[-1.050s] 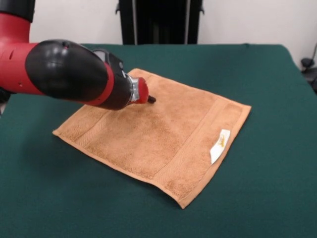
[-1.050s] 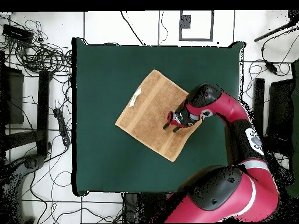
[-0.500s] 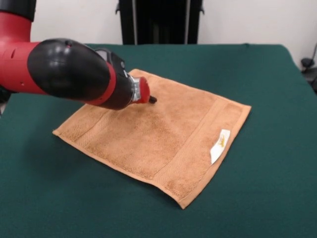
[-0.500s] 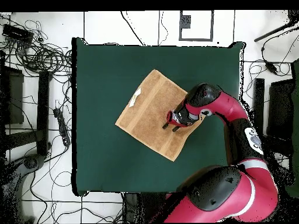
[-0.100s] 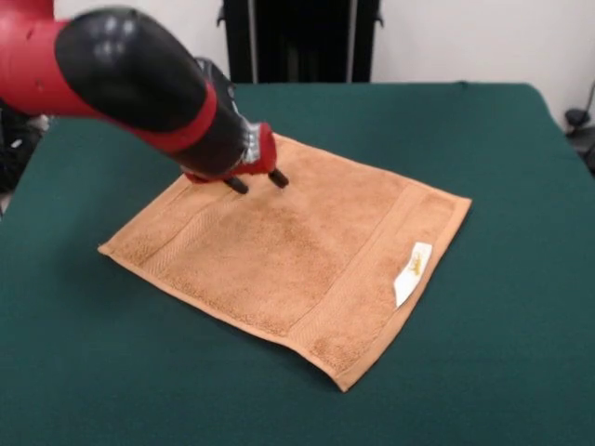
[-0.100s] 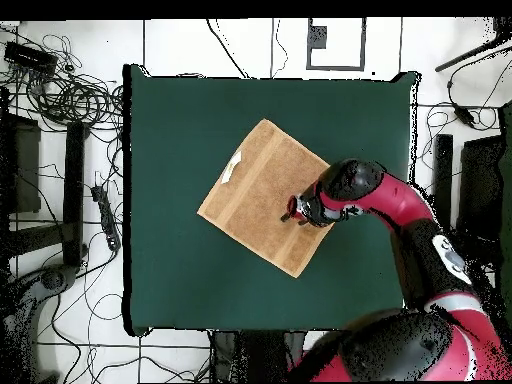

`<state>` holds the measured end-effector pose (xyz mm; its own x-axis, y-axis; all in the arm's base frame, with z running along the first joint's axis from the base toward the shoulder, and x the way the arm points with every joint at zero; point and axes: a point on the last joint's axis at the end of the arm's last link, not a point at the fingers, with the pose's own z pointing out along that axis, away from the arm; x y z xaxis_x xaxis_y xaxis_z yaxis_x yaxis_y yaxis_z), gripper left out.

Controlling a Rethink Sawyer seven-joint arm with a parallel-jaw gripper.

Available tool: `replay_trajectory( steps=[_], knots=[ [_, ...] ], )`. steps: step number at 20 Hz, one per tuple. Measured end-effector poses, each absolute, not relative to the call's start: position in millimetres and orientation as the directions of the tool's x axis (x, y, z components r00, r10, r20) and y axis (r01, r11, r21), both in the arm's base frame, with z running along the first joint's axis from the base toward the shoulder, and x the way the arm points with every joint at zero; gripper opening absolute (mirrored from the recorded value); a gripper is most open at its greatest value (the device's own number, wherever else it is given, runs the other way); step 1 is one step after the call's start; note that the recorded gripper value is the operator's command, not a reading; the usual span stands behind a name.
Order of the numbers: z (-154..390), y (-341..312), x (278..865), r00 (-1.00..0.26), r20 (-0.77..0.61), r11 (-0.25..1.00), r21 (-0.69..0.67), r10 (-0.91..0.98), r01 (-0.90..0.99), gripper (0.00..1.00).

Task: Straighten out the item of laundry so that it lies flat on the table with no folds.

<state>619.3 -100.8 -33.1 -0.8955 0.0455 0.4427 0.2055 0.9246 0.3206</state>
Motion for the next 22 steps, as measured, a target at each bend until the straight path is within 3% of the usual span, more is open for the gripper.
replay_trajectory(
  steps=[13,22],
  knots=[
    [52,-115,625,-0.932,0.347,0.93,0.298,0.104,0.215,1.0],
    [56,-95,634,-0.941,0.327,0.936,0.295,0.09,0.192,1.0]
  ],
)
